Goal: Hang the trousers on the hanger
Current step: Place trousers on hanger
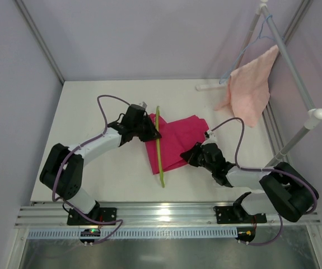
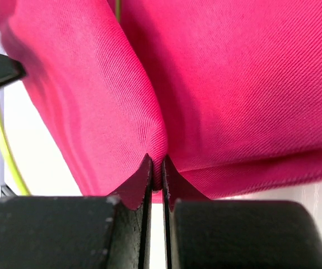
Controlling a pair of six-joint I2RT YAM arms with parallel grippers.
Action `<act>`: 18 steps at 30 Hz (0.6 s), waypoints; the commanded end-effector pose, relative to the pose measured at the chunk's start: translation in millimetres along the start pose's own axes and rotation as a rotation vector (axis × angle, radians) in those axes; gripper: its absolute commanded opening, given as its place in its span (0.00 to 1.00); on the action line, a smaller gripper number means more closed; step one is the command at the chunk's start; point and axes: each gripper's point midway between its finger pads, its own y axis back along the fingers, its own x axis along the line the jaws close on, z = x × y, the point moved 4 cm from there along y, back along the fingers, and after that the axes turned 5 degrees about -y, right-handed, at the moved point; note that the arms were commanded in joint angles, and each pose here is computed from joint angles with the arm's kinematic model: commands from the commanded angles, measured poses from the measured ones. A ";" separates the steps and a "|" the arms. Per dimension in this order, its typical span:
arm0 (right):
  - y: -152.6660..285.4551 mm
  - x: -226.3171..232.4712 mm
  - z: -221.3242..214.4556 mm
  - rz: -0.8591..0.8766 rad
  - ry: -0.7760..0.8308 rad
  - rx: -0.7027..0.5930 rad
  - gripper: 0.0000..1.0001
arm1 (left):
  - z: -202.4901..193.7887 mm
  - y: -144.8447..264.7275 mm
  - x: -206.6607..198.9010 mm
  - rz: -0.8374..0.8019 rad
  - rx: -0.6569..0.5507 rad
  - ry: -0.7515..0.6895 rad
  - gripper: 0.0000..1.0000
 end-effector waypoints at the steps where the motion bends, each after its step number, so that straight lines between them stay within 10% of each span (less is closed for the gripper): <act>1: 11.1 -18.4 13.4 -0.139 -0.013 -0.136 0.04 | 5.0 9.0 27.4 0.154 -0.036 -0.036 0.00; 18: 55.5 -48.1 8.5 -0.438 -0.034 -0.265 0.04 | 11.7 22.0 40.9 0.233 -0.056 -0.010 0.00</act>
